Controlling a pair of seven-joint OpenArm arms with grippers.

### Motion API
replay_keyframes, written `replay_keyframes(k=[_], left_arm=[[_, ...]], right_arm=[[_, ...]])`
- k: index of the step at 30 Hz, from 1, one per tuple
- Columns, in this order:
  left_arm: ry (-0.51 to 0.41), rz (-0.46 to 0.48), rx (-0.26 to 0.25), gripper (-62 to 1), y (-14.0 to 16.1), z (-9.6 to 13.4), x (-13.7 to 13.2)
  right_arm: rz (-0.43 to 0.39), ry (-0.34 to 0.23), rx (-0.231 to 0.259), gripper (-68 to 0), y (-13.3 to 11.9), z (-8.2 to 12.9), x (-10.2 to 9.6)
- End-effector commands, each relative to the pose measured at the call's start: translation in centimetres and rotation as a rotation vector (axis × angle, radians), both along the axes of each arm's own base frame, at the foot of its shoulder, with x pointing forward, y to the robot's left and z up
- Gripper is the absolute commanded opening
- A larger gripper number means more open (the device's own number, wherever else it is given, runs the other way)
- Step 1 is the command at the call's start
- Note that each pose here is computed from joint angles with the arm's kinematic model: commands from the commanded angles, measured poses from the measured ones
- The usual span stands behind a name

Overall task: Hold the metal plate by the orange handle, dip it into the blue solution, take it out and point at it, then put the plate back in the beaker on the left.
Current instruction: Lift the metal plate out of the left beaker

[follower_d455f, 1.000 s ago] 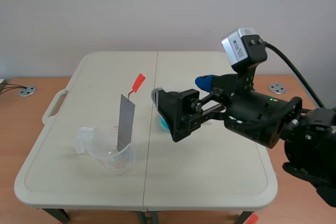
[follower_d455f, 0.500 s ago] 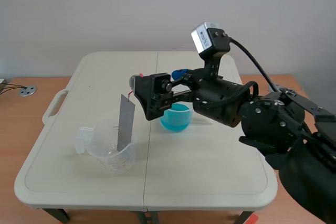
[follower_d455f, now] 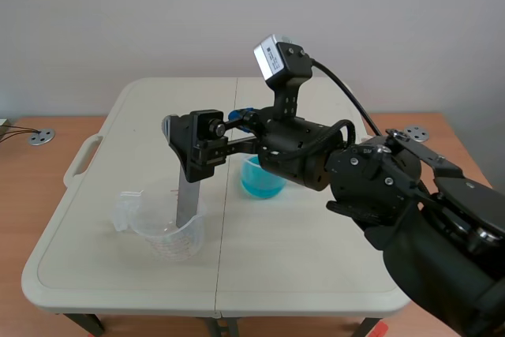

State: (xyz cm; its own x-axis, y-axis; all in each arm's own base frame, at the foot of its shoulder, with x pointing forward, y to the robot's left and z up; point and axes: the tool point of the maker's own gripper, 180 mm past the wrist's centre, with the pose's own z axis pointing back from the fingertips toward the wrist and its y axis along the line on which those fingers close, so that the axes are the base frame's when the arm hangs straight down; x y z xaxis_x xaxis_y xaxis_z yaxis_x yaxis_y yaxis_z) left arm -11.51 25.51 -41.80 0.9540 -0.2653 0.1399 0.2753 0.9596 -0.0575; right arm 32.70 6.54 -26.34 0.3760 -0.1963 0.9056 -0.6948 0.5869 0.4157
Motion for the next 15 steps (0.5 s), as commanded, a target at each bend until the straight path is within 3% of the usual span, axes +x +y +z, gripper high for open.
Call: replay_keyframes(k=[1,3,7,15], left_arm=[[-0.018,0.005,-0.022,-59.3,-0.78,0.15,0.53],[-0.018,0.005,-0.022,-59.3,-0.78,0.15,0.53],[-0.018,0.005,-0.022,-59.3,-0.78,0.15,0.54],[0.022,0.036,0.002,-59.3,-0.16,-0.77,-0.04]], right_arm=[[-0.001,-0.039,0.045,-1.3,0.43,1.88,0.55],[0.003,-0.035,0.047,-1.7,0.65,1.91,0.5],[0.009,-0.025,0.037,-10.3,0.74,1.62,0.39],[0.01,-0.011,0.021,-12.0,0.74,1.25,0.36]])
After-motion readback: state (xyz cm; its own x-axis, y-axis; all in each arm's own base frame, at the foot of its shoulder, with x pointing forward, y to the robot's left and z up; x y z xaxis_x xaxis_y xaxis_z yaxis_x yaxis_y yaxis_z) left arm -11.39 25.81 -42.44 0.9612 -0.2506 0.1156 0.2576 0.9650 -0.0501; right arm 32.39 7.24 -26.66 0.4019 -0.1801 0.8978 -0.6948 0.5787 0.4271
